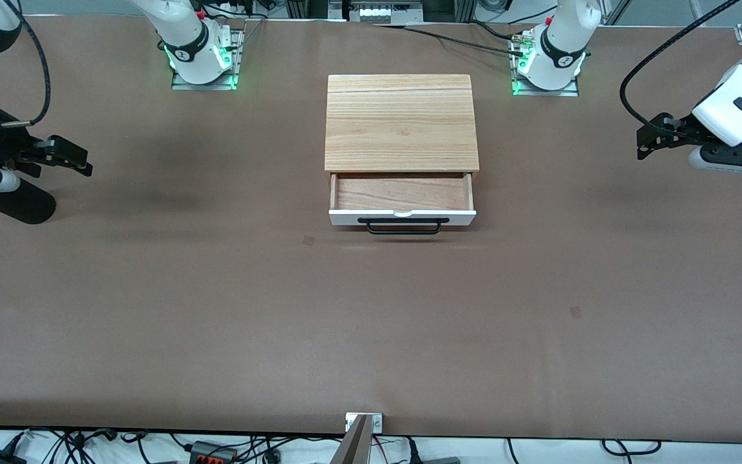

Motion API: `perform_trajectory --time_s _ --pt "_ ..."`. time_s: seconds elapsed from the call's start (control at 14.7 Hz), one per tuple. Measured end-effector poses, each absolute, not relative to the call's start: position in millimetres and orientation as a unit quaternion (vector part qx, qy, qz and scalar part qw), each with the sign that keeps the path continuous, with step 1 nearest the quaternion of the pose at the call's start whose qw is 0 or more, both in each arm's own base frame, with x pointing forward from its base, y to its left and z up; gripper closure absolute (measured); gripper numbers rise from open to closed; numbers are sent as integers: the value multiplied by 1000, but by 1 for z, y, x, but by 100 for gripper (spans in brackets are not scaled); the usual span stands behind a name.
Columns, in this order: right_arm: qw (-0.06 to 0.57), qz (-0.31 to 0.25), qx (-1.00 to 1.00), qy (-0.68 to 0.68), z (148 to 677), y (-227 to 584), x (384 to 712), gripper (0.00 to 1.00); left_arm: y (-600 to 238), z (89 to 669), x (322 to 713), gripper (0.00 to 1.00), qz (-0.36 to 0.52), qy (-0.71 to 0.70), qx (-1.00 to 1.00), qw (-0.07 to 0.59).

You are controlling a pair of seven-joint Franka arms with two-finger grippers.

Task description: Pull top drawer with both arms simultaneously

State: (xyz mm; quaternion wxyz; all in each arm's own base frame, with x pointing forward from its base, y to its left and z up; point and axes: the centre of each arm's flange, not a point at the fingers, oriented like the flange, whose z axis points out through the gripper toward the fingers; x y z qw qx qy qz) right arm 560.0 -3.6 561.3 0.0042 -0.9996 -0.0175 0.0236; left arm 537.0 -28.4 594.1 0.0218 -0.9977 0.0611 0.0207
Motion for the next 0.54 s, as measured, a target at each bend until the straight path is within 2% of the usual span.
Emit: perform_trajectory --time_s 0.54 --pt "-2 13 -1000 -20 565 -3 561 0 -27 595 537 0 20 60 -998 22"
